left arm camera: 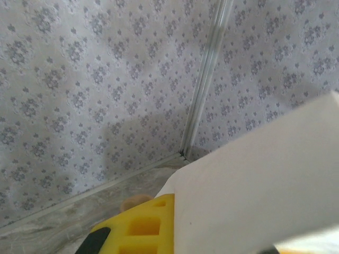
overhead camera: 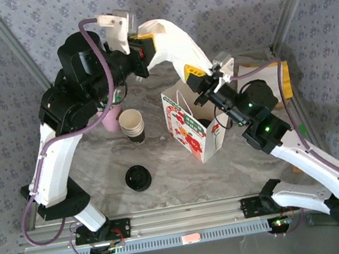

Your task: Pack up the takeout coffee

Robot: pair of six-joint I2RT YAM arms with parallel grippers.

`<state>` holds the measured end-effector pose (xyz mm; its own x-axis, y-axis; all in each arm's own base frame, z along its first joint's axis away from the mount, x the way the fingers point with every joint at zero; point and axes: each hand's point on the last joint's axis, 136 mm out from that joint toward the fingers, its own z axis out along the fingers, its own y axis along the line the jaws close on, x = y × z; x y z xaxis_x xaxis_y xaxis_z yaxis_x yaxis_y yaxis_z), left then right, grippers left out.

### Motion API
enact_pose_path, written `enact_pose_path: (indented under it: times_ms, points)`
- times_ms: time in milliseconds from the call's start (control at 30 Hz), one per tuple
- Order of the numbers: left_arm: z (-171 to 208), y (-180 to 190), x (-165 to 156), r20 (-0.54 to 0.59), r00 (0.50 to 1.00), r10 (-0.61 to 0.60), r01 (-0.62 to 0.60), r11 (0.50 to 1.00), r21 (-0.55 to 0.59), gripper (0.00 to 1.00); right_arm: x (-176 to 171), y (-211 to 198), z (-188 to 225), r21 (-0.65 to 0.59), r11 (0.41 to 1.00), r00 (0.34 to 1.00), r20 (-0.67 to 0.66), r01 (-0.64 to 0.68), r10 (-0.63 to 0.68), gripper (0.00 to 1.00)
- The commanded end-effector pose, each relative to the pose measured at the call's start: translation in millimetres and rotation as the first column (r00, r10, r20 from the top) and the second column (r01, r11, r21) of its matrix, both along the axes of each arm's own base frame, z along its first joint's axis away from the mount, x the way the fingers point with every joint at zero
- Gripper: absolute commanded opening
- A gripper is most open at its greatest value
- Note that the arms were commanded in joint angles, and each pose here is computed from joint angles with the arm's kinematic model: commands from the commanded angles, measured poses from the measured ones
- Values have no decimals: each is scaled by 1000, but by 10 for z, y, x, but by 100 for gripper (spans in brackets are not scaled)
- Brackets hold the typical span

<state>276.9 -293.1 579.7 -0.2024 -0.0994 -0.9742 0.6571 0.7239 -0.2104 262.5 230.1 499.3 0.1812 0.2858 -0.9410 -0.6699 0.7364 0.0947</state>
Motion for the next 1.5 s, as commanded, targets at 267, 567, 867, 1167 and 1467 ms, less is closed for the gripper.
enact_pose_path:
  times_ms: [267, 567, 867, 1167, 1467]
  points:
    - [-22, 68, -128, -4, 999, -37, 37, 999, 0, 0, 77, -403, 116, 61, 988, 969, -212, 143, -127, 1]
    - [-130, -9, -152, -61, 995, -73, 71, 997, -39, 0, 96, -524, 132, 61, 985, 946, -291, 164, -140, 2]
    - [-309, -300, -196, -191, 962, -197, 161, 969, -188, 0, -31, -745, 33, -25, 982, 866, -467, 187, -177, 5]
    - [-434, -470, -168, -267, 930, -254, 178, 944, -278, 0, -111, -1107, -265, -57, 958, 725, -642, 280, -249, 0]
    - [-621, -648, -89, -337, 896, -291, 171, 924, -343, 0, -92, -1058, -523, -55, 973, 604, -776, 223, -183, 0]
